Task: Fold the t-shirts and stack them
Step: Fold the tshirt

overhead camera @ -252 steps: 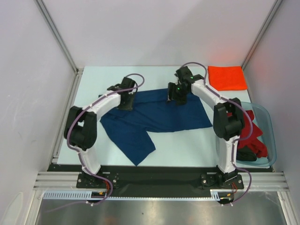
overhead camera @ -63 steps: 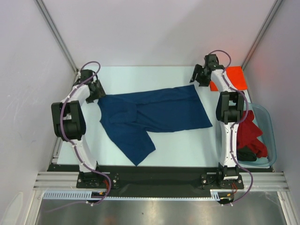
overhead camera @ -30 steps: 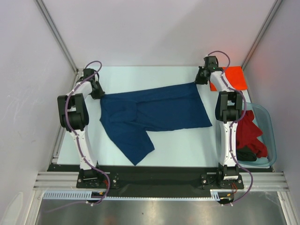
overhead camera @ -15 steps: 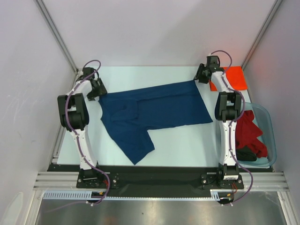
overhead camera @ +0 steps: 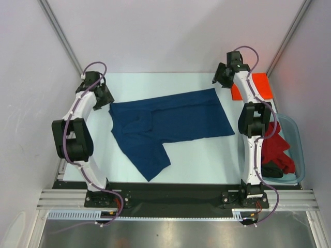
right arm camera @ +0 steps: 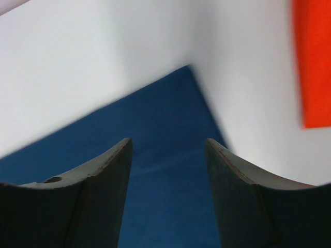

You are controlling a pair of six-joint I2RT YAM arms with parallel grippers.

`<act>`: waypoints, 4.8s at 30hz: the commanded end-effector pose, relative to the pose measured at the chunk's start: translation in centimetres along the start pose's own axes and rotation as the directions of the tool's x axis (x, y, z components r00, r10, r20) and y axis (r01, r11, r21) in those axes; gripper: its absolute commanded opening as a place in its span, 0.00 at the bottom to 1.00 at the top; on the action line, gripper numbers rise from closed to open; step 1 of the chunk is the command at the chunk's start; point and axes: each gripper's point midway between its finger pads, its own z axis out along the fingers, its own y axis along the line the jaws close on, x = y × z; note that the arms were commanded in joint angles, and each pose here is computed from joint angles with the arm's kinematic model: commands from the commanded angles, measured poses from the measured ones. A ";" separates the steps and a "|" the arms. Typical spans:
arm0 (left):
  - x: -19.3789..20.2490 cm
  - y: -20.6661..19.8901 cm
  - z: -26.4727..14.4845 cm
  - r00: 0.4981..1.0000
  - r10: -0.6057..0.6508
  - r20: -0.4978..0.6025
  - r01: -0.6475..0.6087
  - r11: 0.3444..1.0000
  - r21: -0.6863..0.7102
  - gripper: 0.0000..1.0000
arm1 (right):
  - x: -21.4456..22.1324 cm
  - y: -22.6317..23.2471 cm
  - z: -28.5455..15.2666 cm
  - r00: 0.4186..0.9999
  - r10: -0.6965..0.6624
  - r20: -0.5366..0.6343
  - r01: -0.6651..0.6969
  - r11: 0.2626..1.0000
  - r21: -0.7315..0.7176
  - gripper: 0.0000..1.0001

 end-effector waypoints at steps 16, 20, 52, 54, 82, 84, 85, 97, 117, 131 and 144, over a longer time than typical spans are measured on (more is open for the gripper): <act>9.9 -5.9 -4.4 0.992 0.062 -0.113 -0.024 0.949 0.313 0.52 | 28.6 28.1 -11.7 0.823 -0.394 -0.410 0.039 0.758 -0.651 0.41; 8.8 -6.2 -3.4 0.992 0.055 -0.110 -0.019 0.951 0.308 0.53 | 31.6 28.1 -11.3 0.801 -0.390 -0.454 0.000 0.759 -0.651 0.45; 8.4 -4.6 -2.4 0.992 0.013 -0.125 0.025 0.954 0.300 0.54 | 34.7 27.6 -4.3 0.795 -0.293 -0.531 -0.048 0.842 -0.537 0.34; 8.5 -4.5 -2.3 0.992 0.017 -0.124 0.022 0.953 0.301 0.54 | 34.8 27.4 -4.3 0.791 -0.287 -0.540 -0.055 0.846 -0.530 0.27; 10.5 -2.4 4.9 0.965 0.028 -0.260 -0.001 0.995 0.103 0.52 | 31.4 26.3 -9.1 0.746 -0.305 -0.592 -0.099 0.828 -0.552 0.04; 10.5 -2.1 4.9 0.965 0.037 -0.259 -0.013 0.995 0.095 0.52 | 31.8 25.7 -9.2 0.731 -0.309 -0.608 -0.097 0.835 -0.542 0.04; 10.5 -2.1 4.8 0.965 0.040 -0.258 -0.016 0.995 0.094 0.52 | 31.9 25.4 -9.1 0.728 -0.321 -0.605 -0.086 0.834 -0.545 0.05; 9.3 -3.1 1.2 0.977 0.026 -0.211 0.005 0.989 0.145 0.65 | 32.2 23.4 -9.8 0.708 -0.373 -0.600 -0.033 0.831 -0.555 0.32; 18.2 -7.2 -6.0 0.971 0.207 -0.122 -0.123 0.867 0.484 0.56 | 26.9 17.8 -14.2 0.807 -0.346 -0.479 0.060 0.854 -0.517 0.50; 17.9 -5.7 -3.7 0.957 0.266 -0.113 -0.205 0.902 0.380 0.56 | 26.8 15.0 -14.7 0.821 -0.289 -0.492 0.016 0.874 -0.486 0.50; 18.9 -7.4 -4.0 0.956 0.251 -0.154 -0.153 0.869 0.470 0.50 | 26.8 14.7 -14.3 0.819 -0.286 -0.498 0.004 0.870 -0.492 0.49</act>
